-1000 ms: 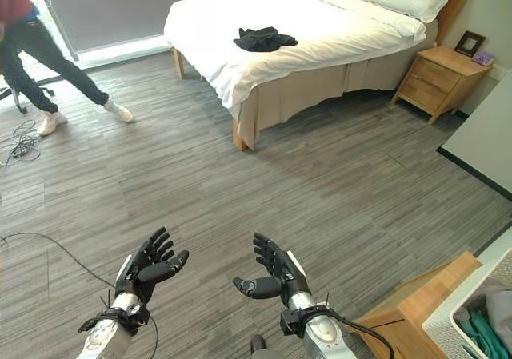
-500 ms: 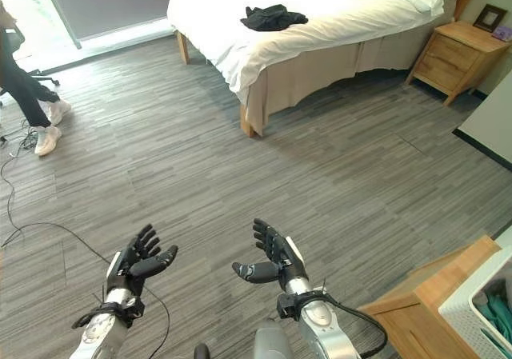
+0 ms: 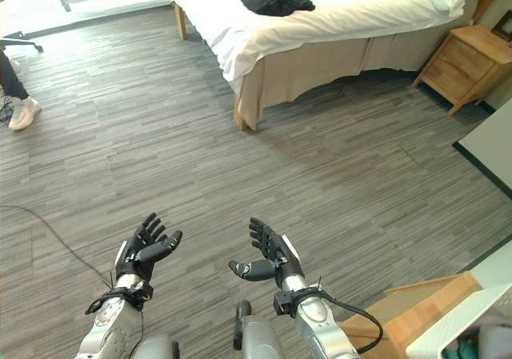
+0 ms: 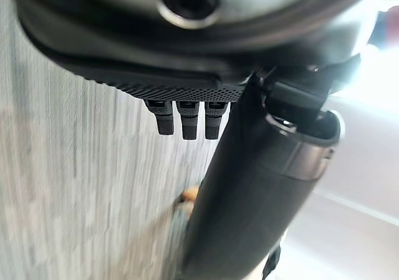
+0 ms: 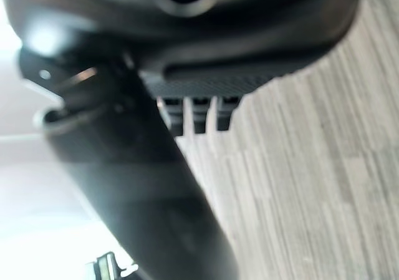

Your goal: Pick up bed clothes into laundry basket.

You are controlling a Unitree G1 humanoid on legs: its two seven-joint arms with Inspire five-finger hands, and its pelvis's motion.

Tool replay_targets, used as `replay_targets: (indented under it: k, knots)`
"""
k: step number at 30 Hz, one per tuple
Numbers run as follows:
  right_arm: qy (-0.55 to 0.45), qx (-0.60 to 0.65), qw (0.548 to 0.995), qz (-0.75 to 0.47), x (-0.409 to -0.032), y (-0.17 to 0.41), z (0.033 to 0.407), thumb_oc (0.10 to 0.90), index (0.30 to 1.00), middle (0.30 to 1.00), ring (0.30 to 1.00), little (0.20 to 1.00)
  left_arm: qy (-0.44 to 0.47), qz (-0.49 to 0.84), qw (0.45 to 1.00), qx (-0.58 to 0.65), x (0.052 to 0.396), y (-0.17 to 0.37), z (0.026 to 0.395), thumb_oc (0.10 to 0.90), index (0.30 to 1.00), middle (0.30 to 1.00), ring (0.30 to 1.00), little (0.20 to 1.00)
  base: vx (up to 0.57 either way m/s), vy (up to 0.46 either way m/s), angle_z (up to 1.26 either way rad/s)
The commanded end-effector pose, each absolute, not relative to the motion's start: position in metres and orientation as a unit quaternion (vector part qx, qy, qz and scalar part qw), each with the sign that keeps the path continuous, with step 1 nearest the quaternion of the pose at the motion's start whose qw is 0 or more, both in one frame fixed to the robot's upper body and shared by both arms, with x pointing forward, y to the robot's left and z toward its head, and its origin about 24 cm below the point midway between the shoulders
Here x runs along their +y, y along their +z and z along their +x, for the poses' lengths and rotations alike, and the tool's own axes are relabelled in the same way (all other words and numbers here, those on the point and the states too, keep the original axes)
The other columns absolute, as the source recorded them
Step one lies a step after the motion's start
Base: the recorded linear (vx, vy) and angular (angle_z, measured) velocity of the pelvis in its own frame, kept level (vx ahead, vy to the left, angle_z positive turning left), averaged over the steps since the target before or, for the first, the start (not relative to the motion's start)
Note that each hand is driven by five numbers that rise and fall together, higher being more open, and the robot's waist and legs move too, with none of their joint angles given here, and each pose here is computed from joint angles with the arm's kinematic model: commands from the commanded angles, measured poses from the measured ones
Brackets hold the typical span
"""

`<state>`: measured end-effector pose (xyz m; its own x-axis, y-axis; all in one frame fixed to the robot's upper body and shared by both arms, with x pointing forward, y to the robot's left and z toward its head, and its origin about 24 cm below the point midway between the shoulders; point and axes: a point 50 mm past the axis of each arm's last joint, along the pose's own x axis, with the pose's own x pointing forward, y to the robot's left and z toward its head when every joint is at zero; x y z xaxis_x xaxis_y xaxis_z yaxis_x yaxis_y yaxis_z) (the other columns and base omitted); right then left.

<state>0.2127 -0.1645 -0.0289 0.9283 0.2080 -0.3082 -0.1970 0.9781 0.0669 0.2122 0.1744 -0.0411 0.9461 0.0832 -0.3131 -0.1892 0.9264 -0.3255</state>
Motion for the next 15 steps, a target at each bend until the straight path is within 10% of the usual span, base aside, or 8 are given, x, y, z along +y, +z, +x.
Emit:
replay_targets:
  k: [1, 15]
  knots:
    - [0.14, 0.024, 0.989, 0.031, -0.15, 0.021, 0.235, 0.8, 0.9, 0.9, 0.9, 0.9, 0.035, -0.175, 0.984, -0.023, 0.182, 0.025, 0.25, 0.8, 0.9, 0.9, 0.9, 0.9, 0.76, 0.094, -0.12]
    - [0.163, 0.047, 0.985, 0.011, -0.145, 0.008, 0.223, 0.8, 0.9, 0.9, 0.9, 0.9, 0.077, -0.148, 0.986, 0.013, 0.204, 0.004, 0.225, 0.8, 0.9, 0.9, 0.9, 0.9, 0.54, 0.169, -0.76]
